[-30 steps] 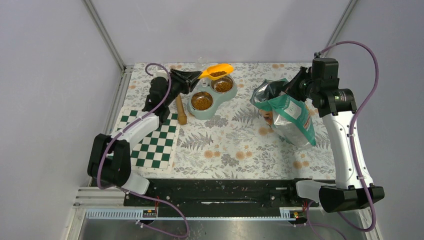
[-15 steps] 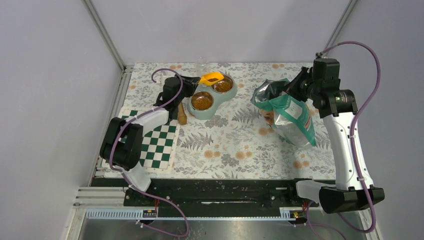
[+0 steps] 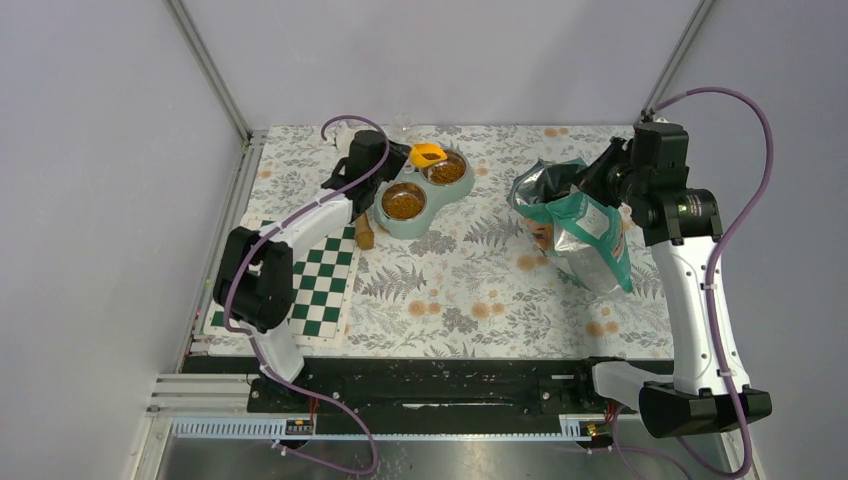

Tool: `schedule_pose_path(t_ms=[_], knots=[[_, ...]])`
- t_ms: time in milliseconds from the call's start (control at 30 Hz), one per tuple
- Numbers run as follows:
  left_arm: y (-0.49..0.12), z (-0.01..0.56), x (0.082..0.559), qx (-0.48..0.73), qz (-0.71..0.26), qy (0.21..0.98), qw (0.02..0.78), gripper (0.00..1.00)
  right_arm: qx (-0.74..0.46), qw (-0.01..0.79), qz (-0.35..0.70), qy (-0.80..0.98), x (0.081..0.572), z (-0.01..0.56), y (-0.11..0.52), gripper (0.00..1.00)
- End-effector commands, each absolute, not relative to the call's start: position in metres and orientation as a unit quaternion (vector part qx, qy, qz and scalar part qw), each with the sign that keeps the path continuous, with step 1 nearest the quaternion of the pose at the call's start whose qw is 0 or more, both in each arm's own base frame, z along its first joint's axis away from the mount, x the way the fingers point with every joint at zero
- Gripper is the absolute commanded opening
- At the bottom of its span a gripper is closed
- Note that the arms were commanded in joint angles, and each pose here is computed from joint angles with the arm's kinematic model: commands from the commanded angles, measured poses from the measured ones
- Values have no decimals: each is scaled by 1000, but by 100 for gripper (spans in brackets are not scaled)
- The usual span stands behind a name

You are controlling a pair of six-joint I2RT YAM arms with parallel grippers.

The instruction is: Serve the pet food

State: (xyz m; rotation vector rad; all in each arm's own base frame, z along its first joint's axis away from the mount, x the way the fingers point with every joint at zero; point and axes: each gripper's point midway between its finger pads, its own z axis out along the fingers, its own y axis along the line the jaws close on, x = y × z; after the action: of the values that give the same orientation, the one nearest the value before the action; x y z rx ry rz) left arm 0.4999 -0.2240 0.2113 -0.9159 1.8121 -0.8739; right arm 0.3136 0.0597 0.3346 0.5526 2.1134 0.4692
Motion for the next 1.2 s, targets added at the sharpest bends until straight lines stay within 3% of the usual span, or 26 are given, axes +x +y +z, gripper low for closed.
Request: schedule_pose_path(t_ms=[0,600,900,1067,1167], knots=[[-212,225,512,-373,-292,732,489,0,220,479,181,830,312,354,50,0],[-246,249,514,-219,-103,777,582,0,219,481,179,830,305,354,48,0],[-280,337,474,-112,-220,765,595,0,202,476,194,834,307,356,56,0],[-298,387,420,-18,-323,750,577,0,189,475,202,835,308,359,60,0],[-314,430,377,71,-411,696,585,0,182,473,209,836,308,360,64,0]])
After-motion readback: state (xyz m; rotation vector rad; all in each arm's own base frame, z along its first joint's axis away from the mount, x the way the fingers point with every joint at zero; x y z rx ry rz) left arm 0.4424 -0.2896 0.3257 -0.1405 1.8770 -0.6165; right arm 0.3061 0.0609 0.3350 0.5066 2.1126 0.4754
